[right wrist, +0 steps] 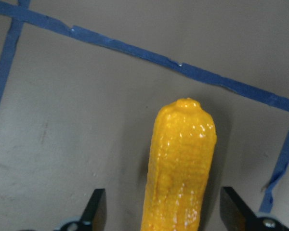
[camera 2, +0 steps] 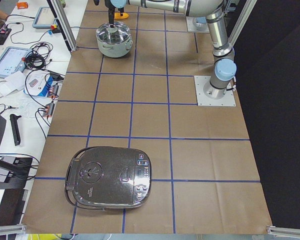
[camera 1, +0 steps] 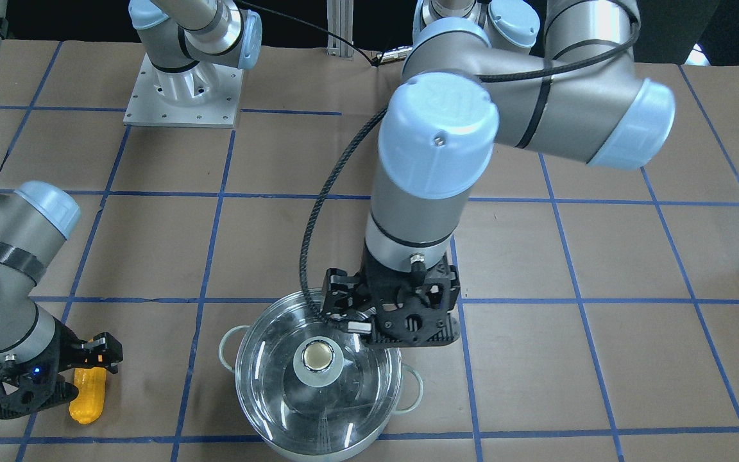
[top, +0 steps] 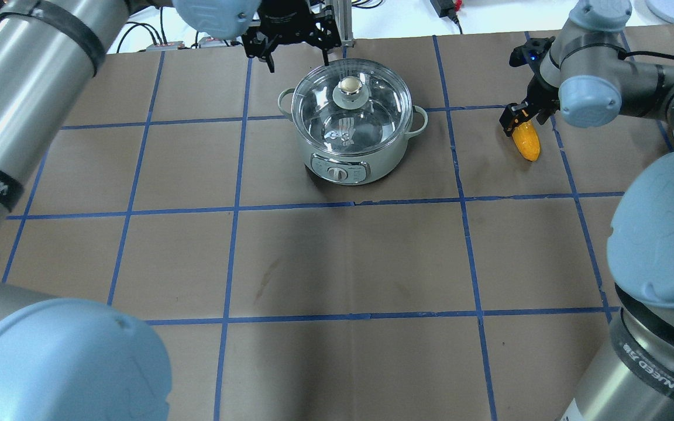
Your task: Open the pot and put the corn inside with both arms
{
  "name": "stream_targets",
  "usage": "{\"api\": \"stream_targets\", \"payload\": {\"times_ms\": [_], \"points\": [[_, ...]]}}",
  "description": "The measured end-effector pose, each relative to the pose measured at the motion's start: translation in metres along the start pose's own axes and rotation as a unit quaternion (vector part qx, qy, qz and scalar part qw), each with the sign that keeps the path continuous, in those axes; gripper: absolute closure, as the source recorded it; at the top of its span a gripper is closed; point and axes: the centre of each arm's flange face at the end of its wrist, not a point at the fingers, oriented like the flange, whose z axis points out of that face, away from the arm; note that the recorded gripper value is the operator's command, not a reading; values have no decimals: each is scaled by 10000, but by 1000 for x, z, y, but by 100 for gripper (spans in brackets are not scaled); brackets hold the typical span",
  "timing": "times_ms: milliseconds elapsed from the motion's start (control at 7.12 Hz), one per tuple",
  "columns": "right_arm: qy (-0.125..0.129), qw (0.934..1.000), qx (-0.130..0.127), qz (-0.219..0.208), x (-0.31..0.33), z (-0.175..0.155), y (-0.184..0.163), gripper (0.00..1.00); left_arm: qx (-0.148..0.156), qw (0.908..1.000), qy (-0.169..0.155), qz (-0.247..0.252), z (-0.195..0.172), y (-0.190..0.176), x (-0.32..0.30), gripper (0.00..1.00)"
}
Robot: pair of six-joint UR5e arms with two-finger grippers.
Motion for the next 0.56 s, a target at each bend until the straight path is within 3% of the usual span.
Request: {"api": "stream_targets", "payload": {"times_ms": [140,281,561], "points": [[23,10000,30,2,2,14,-2,81,60,9999,37,-78,18,-6,16,0],[34,10000,48,14,3,17,-3,93,101,9998,62,-130,34,-10,27,0],[46,10000,30,31,3,12,-3,93,111,9997,86,-202,56,-9,45,2]]}}
